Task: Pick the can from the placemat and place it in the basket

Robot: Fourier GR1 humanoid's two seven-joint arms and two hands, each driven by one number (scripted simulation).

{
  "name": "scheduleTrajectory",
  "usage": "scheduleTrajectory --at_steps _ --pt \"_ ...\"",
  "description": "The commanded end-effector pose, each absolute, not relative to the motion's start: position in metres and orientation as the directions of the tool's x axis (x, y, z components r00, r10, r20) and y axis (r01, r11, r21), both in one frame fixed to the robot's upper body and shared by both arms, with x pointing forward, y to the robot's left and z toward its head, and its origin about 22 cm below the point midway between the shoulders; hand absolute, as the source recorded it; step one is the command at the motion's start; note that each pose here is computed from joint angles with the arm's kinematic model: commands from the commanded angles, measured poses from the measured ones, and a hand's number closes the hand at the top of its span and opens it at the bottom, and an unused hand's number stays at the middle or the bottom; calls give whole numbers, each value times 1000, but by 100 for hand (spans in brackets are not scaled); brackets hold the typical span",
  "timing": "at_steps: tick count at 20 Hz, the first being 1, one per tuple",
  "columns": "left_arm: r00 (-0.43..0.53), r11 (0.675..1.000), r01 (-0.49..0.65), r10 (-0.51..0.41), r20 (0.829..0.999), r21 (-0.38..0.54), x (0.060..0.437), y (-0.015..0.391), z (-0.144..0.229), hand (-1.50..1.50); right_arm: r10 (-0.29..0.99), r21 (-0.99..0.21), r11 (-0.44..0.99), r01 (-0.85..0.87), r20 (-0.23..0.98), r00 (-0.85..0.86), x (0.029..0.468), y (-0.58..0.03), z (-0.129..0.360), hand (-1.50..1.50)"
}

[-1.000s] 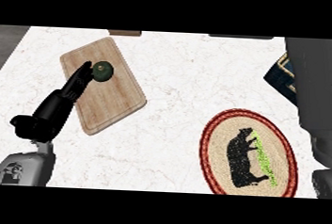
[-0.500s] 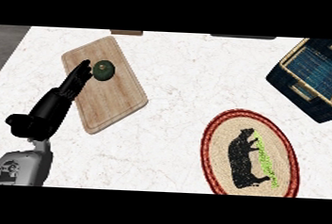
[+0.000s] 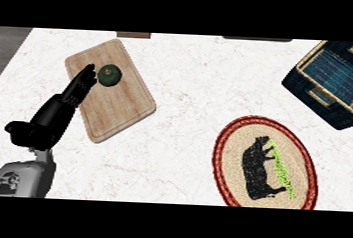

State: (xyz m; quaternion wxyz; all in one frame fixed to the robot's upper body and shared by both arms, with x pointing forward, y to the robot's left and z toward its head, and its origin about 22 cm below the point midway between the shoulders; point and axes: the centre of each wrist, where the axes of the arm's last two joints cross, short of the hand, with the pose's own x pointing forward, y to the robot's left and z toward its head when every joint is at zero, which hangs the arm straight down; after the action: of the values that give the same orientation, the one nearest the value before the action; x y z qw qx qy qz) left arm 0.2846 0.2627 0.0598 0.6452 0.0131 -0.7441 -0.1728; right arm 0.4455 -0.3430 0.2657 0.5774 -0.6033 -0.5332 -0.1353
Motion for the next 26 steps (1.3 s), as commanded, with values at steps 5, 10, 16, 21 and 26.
scheduleTrajectory --at_steps 5,10,16,21,26 --pt "-160 940 210 -237 958 268 280 274 54 0 500 -539 177 824 770 396 436 -381 216 150" --pt "-185 942 207 -228 956 265 291 260 53 0 551 -550 114 827 728 408 434 -396 212 150" --pt "-182 938 202 -248 952 283 296 249 47 0 487 -414 96 905 813 320 423 -416 198 -150" --pt "-166 935 217 -247 955 280 287 263 66 0 532 -456 84 886 772 347 416 -435 201 -150" --pt "-174 938 213 -240 955 274 283 254 69 0 555 -382 120 917 791 257 421 -426 209 -150"
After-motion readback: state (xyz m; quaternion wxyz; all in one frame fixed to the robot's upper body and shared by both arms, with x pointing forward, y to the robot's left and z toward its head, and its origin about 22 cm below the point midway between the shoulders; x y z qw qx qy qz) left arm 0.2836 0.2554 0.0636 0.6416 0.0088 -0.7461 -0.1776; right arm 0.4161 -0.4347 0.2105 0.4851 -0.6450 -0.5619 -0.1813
